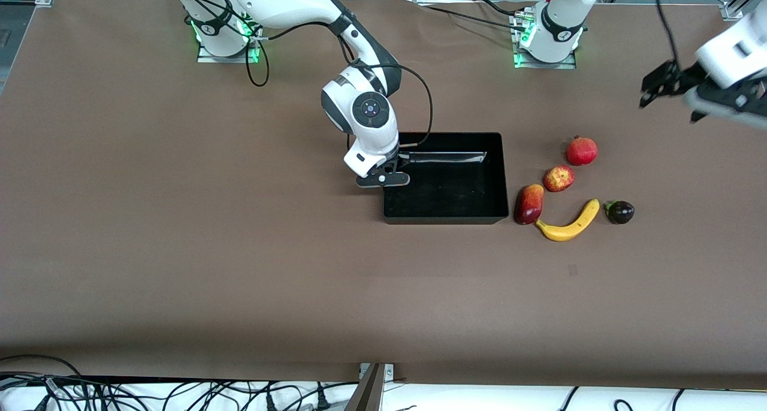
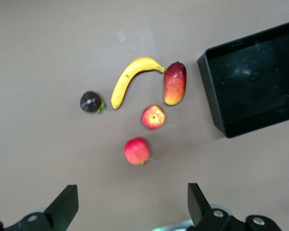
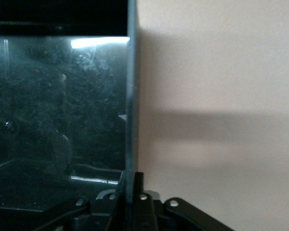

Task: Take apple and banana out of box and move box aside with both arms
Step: 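Drag the black box away from the fruits with the right gripper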

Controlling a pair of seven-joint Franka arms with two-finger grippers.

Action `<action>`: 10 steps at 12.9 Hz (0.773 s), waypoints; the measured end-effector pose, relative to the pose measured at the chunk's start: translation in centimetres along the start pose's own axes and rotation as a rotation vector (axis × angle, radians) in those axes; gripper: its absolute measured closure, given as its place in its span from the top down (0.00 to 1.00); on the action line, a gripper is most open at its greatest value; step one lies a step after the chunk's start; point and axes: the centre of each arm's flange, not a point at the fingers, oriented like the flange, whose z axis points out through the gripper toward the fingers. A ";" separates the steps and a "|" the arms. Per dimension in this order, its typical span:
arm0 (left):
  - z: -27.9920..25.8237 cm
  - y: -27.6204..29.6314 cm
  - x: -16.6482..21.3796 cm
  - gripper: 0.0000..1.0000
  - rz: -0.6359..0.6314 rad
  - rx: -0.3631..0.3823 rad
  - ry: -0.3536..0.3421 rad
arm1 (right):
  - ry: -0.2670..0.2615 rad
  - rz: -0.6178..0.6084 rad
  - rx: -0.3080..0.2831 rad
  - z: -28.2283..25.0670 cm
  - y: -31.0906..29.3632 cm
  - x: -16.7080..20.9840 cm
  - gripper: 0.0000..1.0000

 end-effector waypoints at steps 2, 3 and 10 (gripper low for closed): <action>-1.7 0.0 -0.1 1.00 -0.050 0.000 0.003 | -0.019 0.014 -0.045 -1.5 1.8 1.1 0.04; -1.7 -0.1 0.1 1.00 -0.068 -0.004 0.003 | -0.043 0.012 -0.088 -2.9 3.7 2.1 0.04; -1.5 -1.4 1.2 1.00 -0.114 -0.023 0.004 | -0.080 0.050 -0.229 -13.6 29.3 10.2 0.04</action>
